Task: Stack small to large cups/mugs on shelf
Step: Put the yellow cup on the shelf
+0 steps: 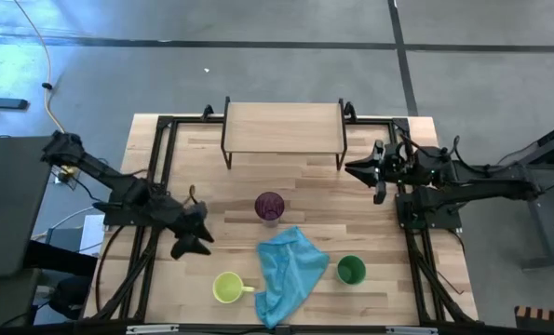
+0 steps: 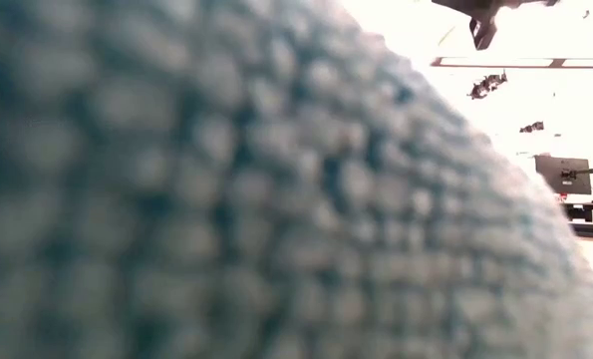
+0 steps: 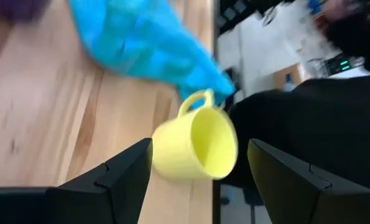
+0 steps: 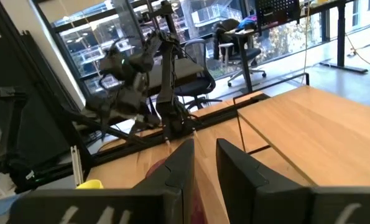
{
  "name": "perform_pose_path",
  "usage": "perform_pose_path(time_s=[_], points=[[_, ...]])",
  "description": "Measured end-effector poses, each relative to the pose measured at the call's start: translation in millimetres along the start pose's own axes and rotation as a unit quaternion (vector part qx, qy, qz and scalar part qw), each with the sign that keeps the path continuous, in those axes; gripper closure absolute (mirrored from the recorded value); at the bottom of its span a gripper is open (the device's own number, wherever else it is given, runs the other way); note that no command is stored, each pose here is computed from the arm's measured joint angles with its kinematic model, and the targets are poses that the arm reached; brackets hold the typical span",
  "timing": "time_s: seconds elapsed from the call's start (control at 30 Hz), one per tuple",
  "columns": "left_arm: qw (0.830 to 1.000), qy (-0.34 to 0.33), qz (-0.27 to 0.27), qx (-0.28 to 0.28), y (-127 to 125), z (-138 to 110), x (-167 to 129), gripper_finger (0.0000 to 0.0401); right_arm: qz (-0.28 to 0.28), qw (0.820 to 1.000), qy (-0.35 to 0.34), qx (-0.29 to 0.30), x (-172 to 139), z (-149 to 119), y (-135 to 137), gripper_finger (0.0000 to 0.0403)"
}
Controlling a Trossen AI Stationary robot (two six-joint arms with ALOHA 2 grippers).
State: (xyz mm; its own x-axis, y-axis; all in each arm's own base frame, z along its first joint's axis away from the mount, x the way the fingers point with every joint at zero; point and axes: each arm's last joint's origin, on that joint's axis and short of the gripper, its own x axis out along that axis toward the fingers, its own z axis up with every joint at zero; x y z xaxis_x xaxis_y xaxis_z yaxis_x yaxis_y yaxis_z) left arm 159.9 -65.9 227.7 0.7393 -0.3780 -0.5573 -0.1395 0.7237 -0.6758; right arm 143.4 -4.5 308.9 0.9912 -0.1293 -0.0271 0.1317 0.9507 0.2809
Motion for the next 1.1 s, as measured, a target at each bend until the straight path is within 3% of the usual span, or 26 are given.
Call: perform_pose_path(time_s=[0.23, 0.5, 0.9, 1.1], points=[[0.994, 0.085, 0.012, -0.072, -2.3, -14.3, 32.0, 0.0167, 0.0, 1.0, -0.01, -0.012, 5.2, 1.1, 0.8, 0.0346], [0.986, 0.088, -0.032, -0.141, -15.8, -18.6, 52.9, 0.0207, -0.011, 0.999, -0.017, -0.029, 4.9, 2.1, 0.4, 0.0346], [0.973, 0.076, 0.067, -0.207, -27.6, -19.3, 61.5, 0.022, -0.009, 0.998, -0.013, -0.056, 4.6, 1.5, 0.3, 0.0346], [0.968, 0.093, 0.113, -0.205, -35.1, -15.0, 67.9, 0.022, 0.0, 0.998, -0.013, -0.068, 3.0, 2.0, 0.8, 0.0346]])
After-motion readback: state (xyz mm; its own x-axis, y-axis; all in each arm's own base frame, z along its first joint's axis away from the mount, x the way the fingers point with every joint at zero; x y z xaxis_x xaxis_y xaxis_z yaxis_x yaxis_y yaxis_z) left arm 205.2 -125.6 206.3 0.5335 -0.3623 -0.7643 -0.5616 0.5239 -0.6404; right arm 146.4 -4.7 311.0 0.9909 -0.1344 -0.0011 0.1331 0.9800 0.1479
